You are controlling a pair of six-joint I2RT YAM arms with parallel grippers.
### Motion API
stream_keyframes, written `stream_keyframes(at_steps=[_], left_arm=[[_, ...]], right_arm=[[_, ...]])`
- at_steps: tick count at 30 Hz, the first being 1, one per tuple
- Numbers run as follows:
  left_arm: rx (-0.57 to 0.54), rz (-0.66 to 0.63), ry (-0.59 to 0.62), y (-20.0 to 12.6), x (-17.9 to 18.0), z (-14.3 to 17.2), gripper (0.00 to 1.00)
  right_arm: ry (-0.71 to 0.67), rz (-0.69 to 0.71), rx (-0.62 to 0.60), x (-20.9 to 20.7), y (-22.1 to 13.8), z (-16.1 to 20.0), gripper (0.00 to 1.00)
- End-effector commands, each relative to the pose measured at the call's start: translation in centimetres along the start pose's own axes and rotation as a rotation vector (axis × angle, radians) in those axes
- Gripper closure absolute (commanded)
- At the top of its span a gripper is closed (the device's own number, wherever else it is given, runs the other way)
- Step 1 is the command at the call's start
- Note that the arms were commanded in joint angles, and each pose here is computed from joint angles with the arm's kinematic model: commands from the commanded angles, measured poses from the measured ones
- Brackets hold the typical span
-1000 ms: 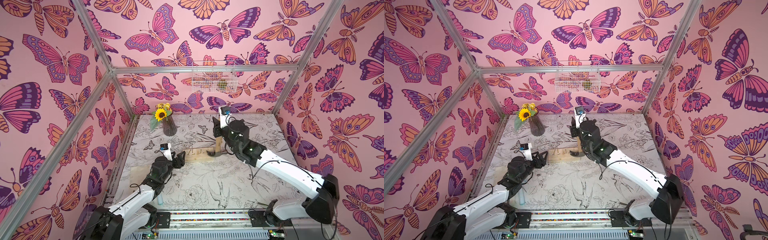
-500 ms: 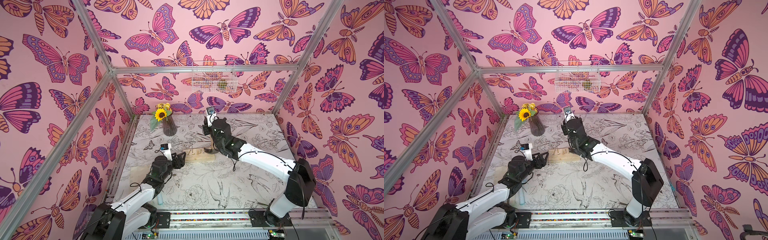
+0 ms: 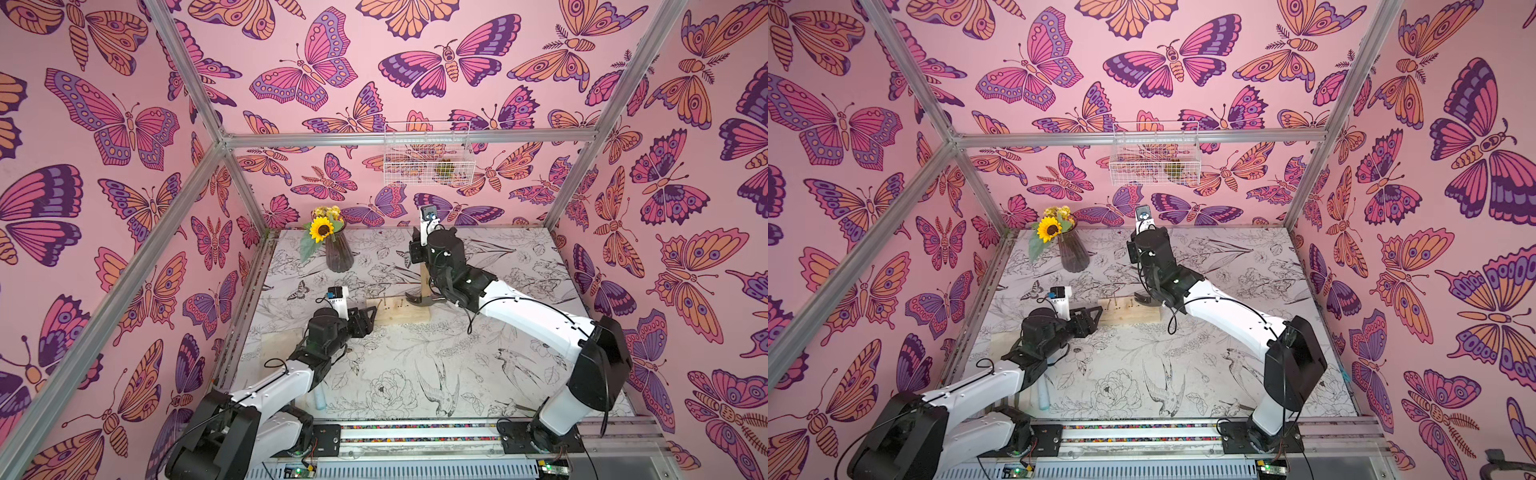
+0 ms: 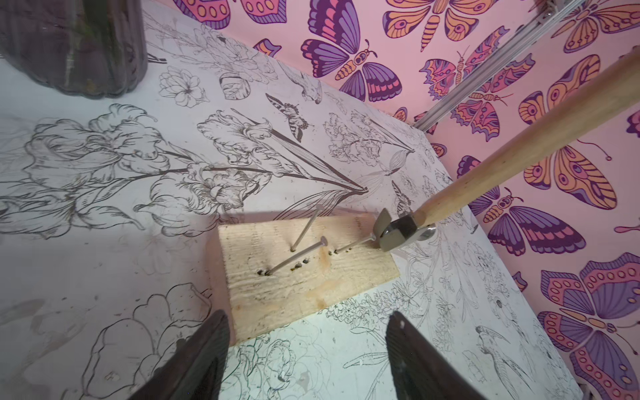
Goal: Use a claw hammer to pull out a nail
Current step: Adjust the hammer at the mounting plate.
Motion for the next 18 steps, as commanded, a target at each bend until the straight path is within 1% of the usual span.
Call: stream_keyframes(at_steps=[1, 4, 6, 7, 8, 10, 13, 16, 18], left_arm=[[-0.009, 0.143, 0.056, 0.7, -3.2, -1.9, 0.26], [0.007, 0.230, 0.129, 1.9, -5.4, -2.4, 0.25], [0.029, 0.289, 0.188, 3.3, -6.7, -2.1, 0.24], [0.048, 0.323, 0.214, 3.9, -7.5, -1.8, 0.23], [0.042, 0.384, 0.249, 4.3, -8.9, -2.1, 0.23], [0.050, 0.451, 0.309, 5.2, -10.5, -1.7, 0.22], [0.049, 0.506, 0.396, 6.8, -12.4, -1.1, 0.20], [0.044, 0.551, 0.418, 8.5, -13.1, -1.0, 0.20], [0.040, 0.554, 0.420, 9.9, -13.1, -1.1, 0.20]], right_arm=[[0.150, -0.015, -0.120, -1.7, -0.9, -4.2, 1.00], [0.177, -0.025, -0.112, -1.9, -0.8, -3.8, 1.00], [0.187, -0.027, -0.111, -2.0, -0.7, -3.7, 1.00], [0.190, -0.031, -0.111, -2.1, -0.7, -3.7, 1.00], [0.197, -0.035, -0.110, -2.1, -0.8, -3.6, 1.00], [0.193, -0.044, -0.111, -2.0, -0.8, -3.6, 1.00], [0.200, -0.061, -0.121, -2.0, -1.0, -3.4, 1.00], [0.208, -0.090, -0.119, -1.9, -1.0, -3.2, 1.00], [0.225, -0.110, -0.117, -1.8, -0.9, -2.9, 1.00]])
Point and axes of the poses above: each gripper's point midway between its finger pads, its own y axis out along the fingers, its own x axis along the line the jaws close on, z = x × y, the point moved 4 cm from there along -y, back along the fingers, and after that the axes turned 7 degrees about -y, right-handed, at the moved point
